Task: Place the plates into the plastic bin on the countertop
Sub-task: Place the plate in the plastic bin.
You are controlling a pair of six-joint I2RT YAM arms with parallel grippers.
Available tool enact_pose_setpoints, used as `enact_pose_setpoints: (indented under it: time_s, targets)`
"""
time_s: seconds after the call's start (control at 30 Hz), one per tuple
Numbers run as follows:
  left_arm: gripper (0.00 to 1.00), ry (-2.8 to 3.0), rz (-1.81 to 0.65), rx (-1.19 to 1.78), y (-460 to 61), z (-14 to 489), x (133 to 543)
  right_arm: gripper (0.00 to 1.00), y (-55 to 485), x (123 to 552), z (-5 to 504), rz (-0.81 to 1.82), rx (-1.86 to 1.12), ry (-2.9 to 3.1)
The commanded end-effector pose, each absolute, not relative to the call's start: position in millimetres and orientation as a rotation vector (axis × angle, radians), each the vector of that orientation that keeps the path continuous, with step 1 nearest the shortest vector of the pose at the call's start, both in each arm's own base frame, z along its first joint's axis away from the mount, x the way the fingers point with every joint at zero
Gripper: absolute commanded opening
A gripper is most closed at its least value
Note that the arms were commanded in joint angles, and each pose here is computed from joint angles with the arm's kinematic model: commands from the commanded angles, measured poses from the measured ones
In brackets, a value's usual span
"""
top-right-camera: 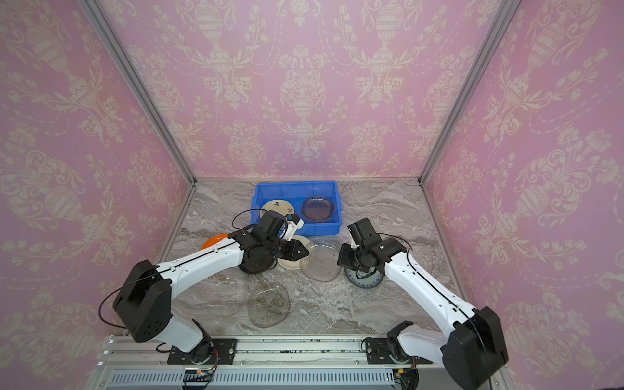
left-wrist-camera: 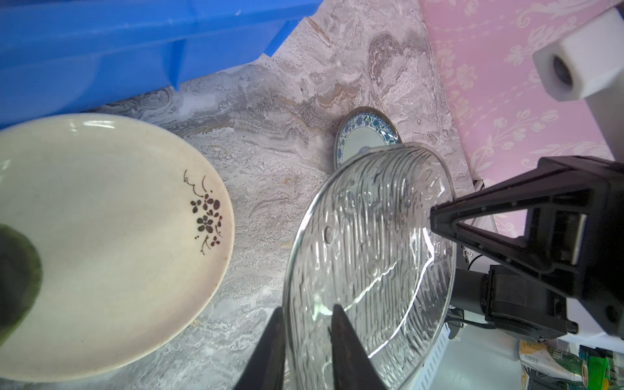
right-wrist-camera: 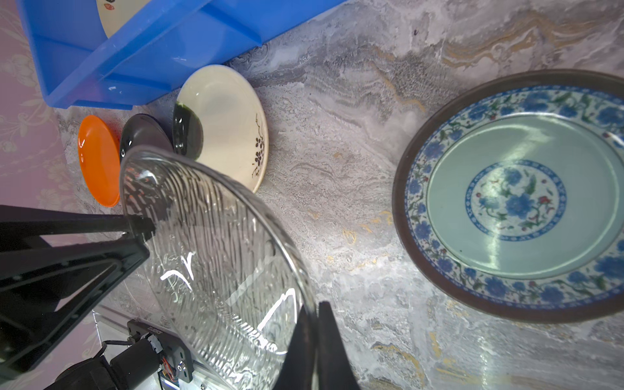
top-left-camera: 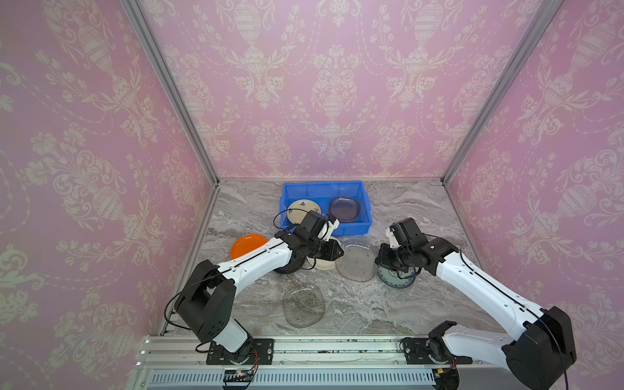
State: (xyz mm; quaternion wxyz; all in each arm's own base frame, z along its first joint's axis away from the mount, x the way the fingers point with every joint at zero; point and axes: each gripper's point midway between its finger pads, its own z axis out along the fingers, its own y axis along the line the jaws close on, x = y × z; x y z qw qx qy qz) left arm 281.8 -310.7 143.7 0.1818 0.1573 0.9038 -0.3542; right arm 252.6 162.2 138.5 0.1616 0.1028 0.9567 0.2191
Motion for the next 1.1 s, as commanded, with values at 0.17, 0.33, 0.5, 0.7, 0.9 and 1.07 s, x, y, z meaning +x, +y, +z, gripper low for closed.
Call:
enact_pose_setpoints:
  time_s: [0.17, 0.33, 0.5, 0.7, 0.9, 1.07]
  targets:
    - [0.11, 2.567, -0.969, 0.424, -306, 138, 291, 0.00, 174, 272, 155, 0.688, 0.249, 2.658]
    - [0.00, 2.561, -0.932, 0.422, -308, 142, 304, 0.00, 176, 284, 161, 0.700, 0.254, 2.640]
    - [0.00, 2.500, -0.924, 0.429, -319, 165, 325, 0.12, 177, 302, 175, 0.722, 0.275, 2.594]
    - [0.00, 2.407, -0.905, 0.326, -312, 204, 369, 0.61, 164, 318, 193, 0.694, 0.295, 2.558]
    - [0.00, 2.333, -0.871, 0.259, -301, 233, 420, 0.74, 136, 336, 224, 0.706, 0.385, 2.443]
    - [0.00, 2.357, -0.817, 0.224, -292, 231, 465, 0.75, 125, 348, 239, 0.719, 0.424, 2.390]
